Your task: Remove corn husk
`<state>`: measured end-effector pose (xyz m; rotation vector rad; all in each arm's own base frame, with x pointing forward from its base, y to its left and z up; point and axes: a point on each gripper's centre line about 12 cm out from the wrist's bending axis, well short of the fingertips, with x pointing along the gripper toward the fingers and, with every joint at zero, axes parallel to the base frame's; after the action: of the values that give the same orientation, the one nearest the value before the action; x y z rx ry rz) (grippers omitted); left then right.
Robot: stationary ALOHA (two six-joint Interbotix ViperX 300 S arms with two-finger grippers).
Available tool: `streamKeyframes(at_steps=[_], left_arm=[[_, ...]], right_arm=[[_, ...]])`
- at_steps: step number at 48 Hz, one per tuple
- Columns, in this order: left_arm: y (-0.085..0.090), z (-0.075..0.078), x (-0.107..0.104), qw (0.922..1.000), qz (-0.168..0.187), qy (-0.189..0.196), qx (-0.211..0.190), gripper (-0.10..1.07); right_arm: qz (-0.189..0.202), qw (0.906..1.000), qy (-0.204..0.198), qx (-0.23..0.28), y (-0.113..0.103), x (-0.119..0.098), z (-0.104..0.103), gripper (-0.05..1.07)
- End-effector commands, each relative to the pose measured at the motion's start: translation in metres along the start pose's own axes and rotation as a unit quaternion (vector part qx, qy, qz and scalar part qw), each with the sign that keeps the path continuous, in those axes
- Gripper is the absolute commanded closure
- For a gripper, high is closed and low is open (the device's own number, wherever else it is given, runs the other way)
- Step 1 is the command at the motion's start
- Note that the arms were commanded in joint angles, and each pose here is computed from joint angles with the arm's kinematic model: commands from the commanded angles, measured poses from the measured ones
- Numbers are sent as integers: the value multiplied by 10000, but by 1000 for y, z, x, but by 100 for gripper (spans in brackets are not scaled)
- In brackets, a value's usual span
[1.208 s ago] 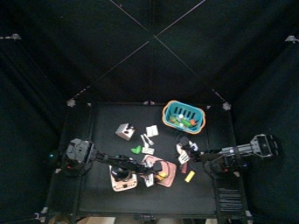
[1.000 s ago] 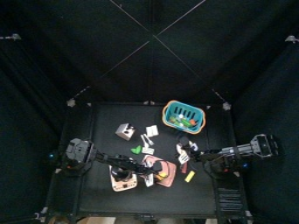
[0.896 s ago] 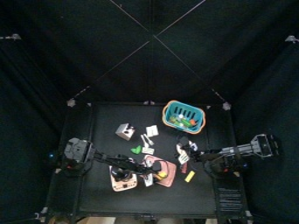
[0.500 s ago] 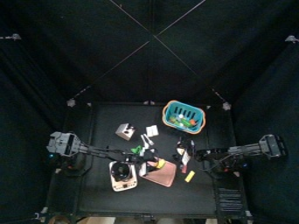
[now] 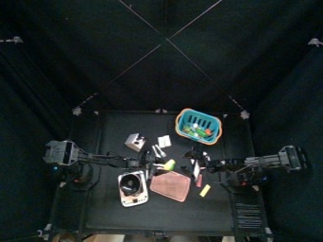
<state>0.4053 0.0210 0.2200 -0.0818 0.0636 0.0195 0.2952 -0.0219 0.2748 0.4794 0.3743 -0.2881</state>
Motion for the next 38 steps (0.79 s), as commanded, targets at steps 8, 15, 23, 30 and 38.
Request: streamKeyframes(at_steps=[8,15,23,30,38], left_arm=[[15,8,2,9992,277,-152,228,37],[19,6,3,9989,423,-141,159,37],[19,3,6,9987,439,-109,214,37],[17,4,7,9987,423,-122,246,37],[17,5,7,9987,419,-168,250,37]], right_arm=[[33,9993,-241,272,-2,1,21,1],[-34,9987,-275,437,-8,3,25,2],[67,9980,-313,536,-9,7,29,1],[97,9974,-300,650,-12,13,30,2],[166,9973,-277,666,-12,20,31,2]])
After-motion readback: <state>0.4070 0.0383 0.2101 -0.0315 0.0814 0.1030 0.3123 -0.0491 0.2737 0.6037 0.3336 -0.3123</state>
